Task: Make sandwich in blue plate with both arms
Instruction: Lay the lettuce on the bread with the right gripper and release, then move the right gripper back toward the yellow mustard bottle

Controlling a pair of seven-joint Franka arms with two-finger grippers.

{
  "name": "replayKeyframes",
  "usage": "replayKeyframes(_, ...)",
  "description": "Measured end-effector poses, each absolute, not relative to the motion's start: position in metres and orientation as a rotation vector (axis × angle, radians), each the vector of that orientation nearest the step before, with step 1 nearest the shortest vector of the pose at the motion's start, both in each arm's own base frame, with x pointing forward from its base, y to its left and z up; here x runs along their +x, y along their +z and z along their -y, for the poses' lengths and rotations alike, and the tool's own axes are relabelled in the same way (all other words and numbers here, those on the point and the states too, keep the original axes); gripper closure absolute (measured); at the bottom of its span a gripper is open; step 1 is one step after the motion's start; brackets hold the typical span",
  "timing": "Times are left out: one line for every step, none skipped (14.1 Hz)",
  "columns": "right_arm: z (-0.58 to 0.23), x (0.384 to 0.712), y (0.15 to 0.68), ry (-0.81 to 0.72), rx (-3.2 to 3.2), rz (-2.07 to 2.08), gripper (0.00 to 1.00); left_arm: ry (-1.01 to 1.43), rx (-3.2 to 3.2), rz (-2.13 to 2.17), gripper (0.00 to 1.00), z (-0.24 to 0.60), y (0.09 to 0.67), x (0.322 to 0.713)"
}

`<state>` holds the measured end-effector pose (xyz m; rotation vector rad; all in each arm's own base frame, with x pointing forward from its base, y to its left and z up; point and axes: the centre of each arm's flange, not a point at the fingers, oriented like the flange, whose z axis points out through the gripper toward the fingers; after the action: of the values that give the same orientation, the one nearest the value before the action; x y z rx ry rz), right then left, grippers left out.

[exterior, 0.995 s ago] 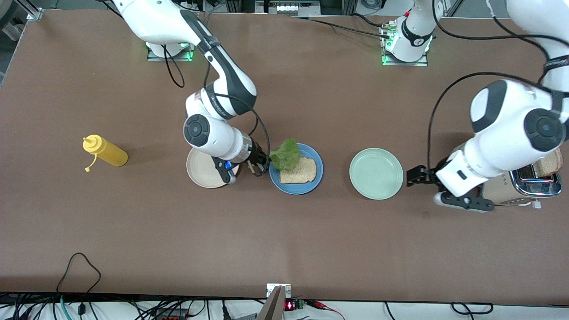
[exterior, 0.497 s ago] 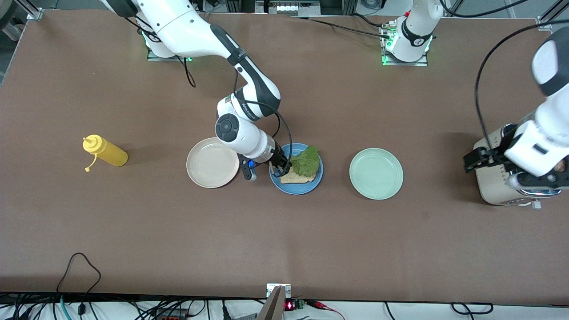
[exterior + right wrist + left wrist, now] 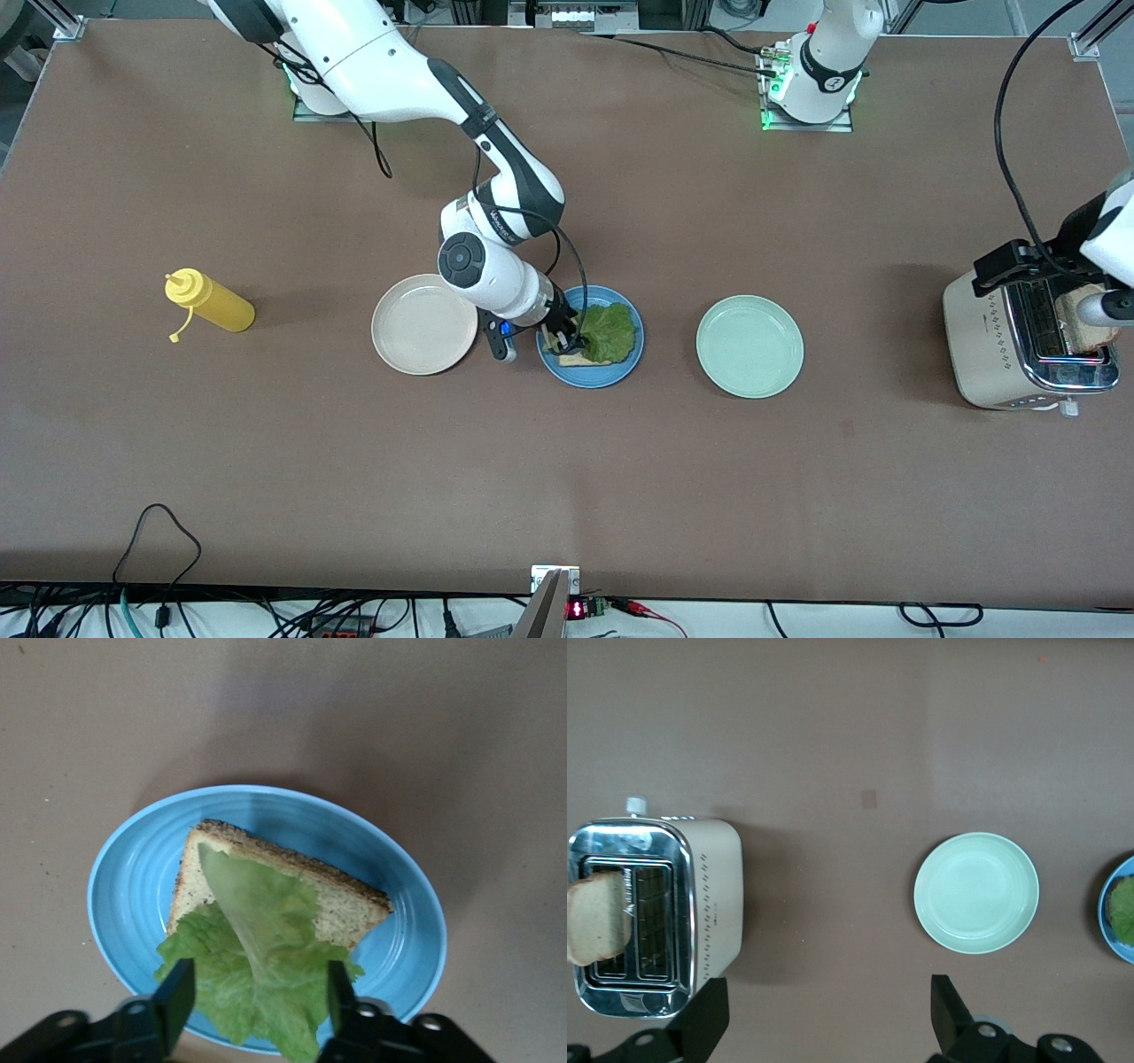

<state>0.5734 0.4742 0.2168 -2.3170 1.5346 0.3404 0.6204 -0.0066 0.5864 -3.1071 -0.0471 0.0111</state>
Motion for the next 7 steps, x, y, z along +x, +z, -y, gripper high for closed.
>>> replayKeyframes(-0.474, 0.575, 0.219, 0.336, -2.313, -1.533, 0.15, 0.024, -3.108, 0.040, 0.00, 0.011, 0.583, 0.620)
replayKeyframes(-0.472, 0.579, 0.222, 0.328, -2.308, -1.532, 0.03, 0.028, -3.108, 0.039, 0.00, 0.014, 0.582, 0.619)
replayKeyframes(-0.470, 0.583, 0.226, 0.322, -2.307, -1.528, 0.00, 0.029, -3.108, 0.043, 0.00, 0.015, 0.582, 0.618)
replayKeyframes(-0.467, 0.587, 0.233, 0.325, -2.323, -1.509, 0.00, 0.031, -3.108, 0.046, 0.00, 0.015, 0.583, 0.617)
replayKeyframes(-0.461, 0.591, 0.244, 0.337, -2.355, -1.474, 0.00, 0.037, -3.108, 0.047, 0.00, 0.015, 0.585, 0.615)
replayKeyframes(-0.450, 0.598, 0.259, 0.353, -2.391, -1.428, 0.00, 0.047, -3.107, 0.047, 0.00, 0.015, 0.587, 0.612)
replayKeyframes(-0.434, 0.606, 0.278, 0.381, -2.436, -1.370, 0.00, 0.060, -3.106, 0.045, 0.00, 0.016, 0.589, 0.609)
